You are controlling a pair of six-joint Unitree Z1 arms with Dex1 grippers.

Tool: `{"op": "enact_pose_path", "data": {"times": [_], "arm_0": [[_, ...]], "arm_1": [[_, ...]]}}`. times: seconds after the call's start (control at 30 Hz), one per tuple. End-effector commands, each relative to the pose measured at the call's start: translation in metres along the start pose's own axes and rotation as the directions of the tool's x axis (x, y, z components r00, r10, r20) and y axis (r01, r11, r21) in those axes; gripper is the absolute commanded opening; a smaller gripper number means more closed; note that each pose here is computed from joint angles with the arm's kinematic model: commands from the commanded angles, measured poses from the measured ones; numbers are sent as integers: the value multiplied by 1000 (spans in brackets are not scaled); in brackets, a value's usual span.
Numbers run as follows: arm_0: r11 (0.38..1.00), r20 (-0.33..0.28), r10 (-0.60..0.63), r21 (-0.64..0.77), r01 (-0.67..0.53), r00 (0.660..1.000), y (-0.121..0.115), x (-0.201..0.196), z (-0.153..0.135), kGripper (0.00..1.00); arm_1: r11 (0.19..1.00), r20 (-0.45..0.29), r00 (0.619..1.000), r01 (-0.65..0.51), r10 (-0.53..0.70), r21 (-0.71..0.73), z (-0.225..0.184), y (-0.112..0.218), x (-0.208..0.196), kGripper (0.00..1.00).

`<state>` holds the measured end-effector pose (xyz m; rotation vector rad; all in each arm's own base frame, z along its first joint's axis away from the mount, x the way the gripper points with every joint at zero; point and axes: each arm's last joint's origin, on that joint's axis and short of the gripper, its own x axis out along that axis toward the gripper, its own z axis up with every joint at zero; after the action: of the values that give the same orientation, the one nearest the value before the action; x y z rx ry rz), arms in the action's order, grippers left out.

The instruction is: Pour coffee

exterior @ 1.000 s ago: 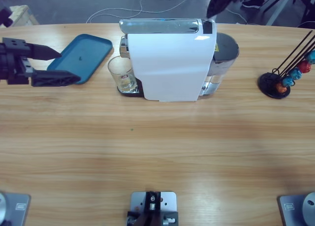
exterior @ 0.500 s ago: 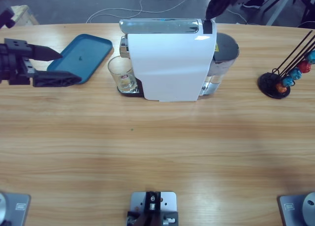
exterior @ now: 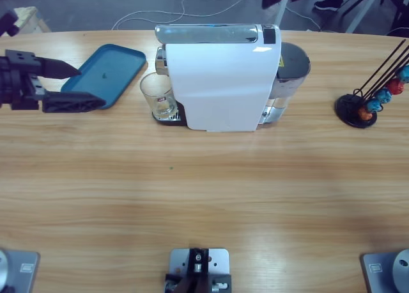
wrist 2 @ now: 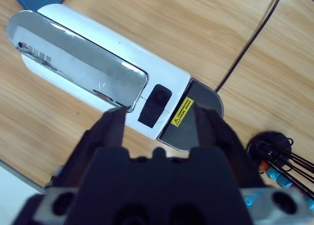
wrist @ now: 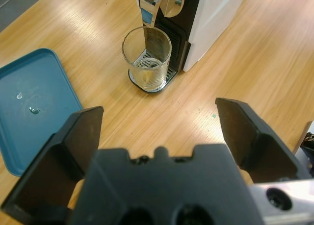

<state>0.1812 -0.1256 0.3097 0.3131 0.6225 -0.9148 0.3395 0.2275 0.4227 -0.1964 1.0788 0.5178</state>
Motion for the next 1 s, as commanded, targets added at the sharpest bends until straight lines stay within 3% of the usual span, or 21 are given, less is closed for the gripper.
{"op": "enact_pose_path", "data": {"times": [0.03, 0.3, 0.6, 0.77, 0.87, 1.0], "arm_0": [[1000, -26, 5, -13, -6, 1000, -3, 1, -9, 982], [1000, -25, 4, -9, -4, 1000, -3, 1, -8, 987], [1000, -2, -2, 12, 2, 1000, -10, -8, -10, 982], [1000, -18, -13, 13, 13, 1000, -14, -9, -17, 982], [1000, 6, -9, 24, 9, 1000, -18, -18, -19, 982], [1000, 16, -10, 29, 10, 1000, -23, -25, -25, 982]], "arm_1": [[1000, -19, 1000, 9, -9, 1, -5, 4, -3, 1000], [1000, -11, 1000, 13, -13, 2, -9, 4, -11, 1000], [1000, 54, 998, 16, -17, 14, -17, 5, -46, 1000], [999, 117, 993, 33, -33, -1, -37, 12, -87, 1000], [999, 151, 988, 44, -38, -33, -60, 20, -106, 1000], [999, 276, 961, -10, 22, -46, -97, 23, -118, 1000]]}}
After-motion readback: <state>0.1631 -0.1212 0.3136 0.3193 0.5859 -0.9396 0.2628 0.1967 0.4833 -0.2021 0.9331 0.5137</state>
